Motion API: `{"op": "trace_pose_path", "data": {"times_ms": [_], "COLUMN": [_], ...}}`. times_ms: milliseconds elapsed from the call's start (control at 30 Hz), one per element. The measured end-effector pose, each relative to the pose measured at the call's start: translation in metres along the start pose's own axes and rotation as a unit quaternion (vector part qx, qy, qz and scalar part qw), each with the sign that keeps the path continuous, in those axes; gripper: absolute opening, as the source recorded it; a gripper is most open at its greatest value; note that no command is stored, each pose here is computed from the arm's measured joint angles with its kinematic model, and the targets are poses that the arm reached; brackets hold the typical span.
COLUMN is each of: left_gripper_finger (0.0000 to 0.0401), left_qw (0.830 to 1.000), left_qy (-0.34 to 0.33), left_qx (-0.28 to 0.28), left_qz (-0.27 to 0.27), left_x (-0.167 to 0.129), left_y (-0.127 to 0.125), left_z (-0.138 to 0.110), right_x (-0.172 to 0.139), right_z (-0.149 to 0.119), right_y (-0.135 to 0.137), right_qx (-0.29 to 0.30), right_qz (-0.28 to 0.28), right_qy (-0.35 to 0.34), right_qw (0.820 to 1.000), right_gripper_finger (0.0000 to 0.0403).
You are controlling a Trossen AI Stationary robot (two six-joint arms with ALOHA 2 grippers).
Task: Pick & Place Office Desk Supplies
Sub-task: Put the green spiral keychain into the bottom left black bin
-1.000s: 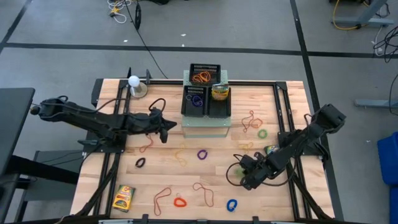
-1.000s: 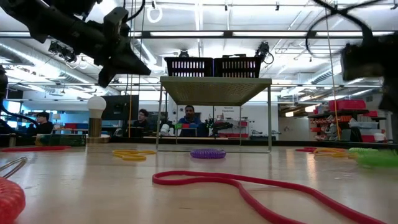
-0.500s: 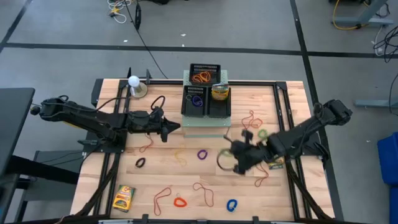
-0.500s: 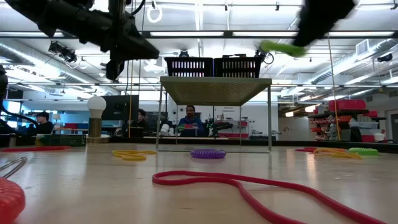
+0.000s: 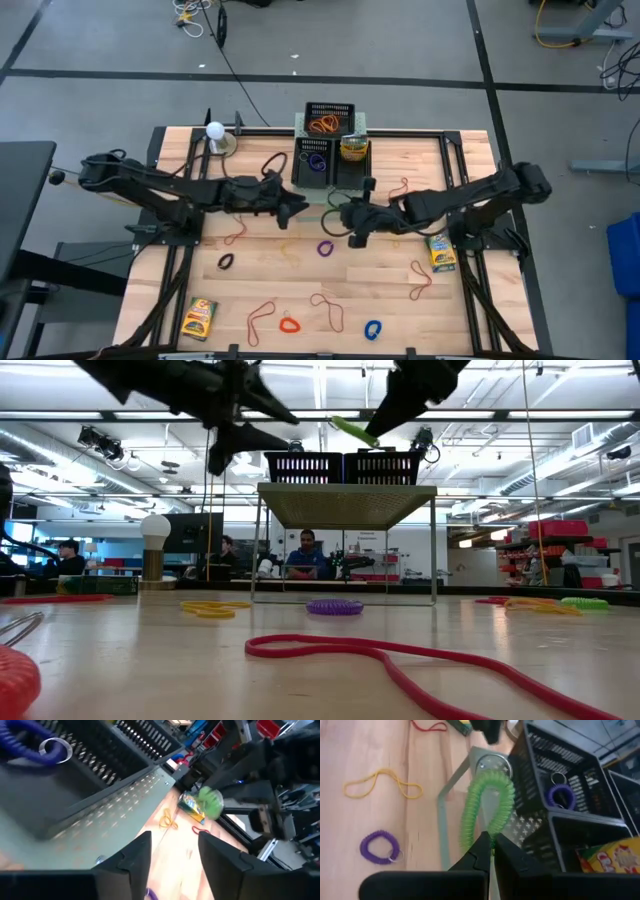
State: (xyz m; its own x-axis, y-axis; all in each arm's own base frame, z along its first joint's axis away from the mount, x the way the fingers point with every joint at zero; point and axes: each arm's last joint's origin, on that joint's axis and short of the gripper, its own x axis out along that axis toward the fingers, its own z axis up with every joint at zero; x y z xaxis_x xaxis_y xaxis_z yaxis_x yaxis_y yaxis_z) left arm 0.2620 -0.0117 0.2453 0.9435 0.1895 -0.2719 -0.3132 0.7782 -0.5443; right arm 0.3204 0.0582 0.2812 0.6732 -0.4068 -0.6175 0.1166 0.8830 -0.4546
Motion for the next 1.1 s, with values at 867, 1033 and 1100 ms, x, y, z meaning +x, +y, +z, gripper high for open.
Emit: {"op": "trace_pose_path", "data": {"times_ms": [867, 1033, 1100], "left_gripper_finger": [0.0045, 0.0032, 0.0032], "left_qw": [0.997, 0.997, 0.996], "left_qy": [0.034, 0.036, 0.04], "left_qx": [0.046, 0.052, 0.055], "left_qz": [-0.051, -0.055, -0.055], "left_x": [0.05, 0.049, 0.046], "left_y": [-0.031, -0.031, -0.031], "left_z": [0.013, 0.013, 0.015], "right_x": [0.001, 0.0, 0.0], "right_z": [0.01, 0.011, 0.011], "right_y": [0.002, 0.002, 0.002], "right_qx": [-0.002, 0.0, 0.008], "right_qz": [-0.009, -0.009, -0.009], "right_qy": [-0.046, -0.05, -0.051], "right_qw": [0.999, 0.999, 0.999], "right_gripper_finger": [0.0013, 0.0029, 0.0048]}}
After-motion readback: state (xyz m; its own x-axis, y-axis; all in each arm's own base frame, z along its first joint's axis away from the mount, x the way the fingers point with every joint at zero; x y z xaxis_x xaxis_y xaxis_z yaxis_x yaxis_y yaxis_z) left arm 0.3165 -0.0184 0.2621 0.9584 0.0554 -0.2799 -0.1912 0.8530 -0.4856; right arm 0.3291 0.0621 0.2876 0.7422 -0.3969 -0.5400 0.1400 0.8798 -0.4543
